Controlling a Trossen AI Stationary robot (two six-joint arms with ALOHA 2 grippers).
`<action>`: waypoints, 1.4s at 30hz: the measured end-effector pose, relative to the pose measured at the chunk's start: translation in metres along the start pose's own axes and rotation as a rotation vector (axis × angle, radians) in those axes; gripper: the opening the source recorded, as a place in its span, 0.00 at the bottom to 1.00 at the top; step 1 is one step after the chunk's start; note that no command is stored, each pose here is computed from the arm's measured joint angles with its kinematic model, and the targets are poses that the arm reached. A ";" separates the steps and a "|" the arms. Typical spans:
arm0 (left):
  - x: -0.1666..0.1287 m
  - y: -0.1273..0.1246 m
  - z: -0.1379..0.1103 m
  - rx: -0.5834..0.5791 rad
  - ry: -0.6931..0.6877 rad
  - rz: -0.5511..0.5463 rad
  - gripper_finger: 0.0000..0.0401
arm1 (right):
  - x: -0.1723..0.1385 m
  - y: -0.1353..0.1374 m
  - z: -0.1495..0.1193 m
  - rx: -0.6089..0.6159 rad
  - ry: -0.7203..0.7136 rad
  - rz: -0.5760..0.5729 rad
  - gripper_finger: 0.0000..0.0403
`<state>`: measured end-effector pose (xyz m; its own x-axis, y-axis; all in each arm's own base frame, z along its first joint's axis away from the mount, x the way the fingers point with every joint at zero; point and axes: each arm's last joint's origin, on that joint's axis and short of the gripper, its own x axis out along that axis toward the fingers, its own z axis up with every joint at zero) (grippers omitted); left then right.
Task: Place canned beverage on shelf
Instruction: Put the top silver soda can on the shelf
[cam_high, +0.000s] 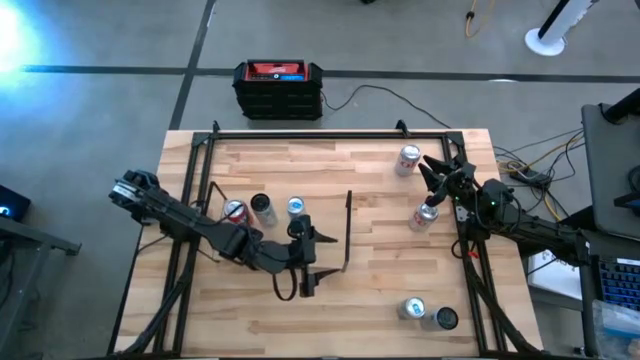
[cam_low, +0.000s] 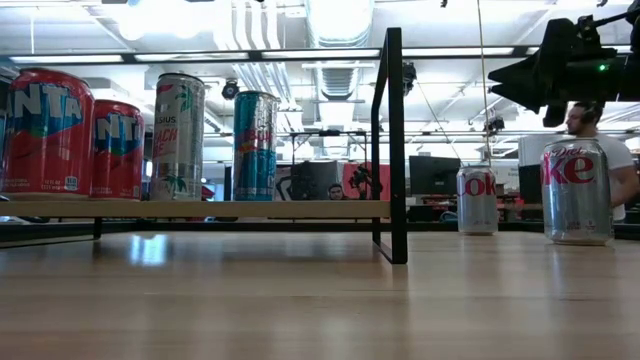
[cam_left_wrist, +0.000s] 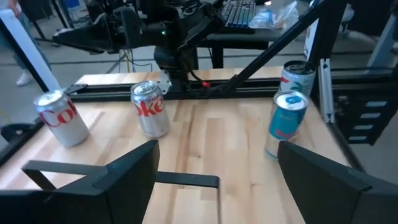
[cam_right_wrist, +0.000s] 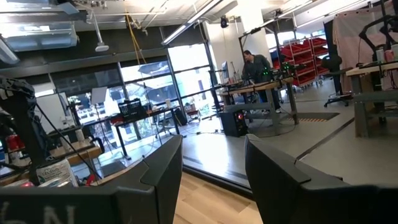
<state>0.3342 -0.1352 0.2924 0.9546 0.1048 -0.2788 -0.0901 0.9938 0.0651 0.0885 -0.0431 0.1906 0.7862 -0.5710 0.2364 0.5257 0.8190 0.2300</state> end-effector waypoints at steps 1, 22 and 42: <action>0.000 0.002 0.001 0.017 -0.003 0.002 0.77 | 0.000 0.000 0.000 0.000 0.000 0.000 0.39; -0.039 0.072 -0.015 -0.042 -0.045 0.006 0.77 | 0.000 0.000 0.000 0.000 0.001 0.000 0.39; -0.180 0.148 -0.074 0.002 -0.468 0.147 0.77 | 0.000 0.000 0.000 0.000 0.001 0.000 0.39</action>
<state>0.1278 -0.0045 0.2811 0.9571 0.2156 0.1936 -0.2332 0.9697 0.0730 0.0885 -0.0431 0.1905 0.7865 -0.5710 0.2354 0.5259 0.8189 0.2298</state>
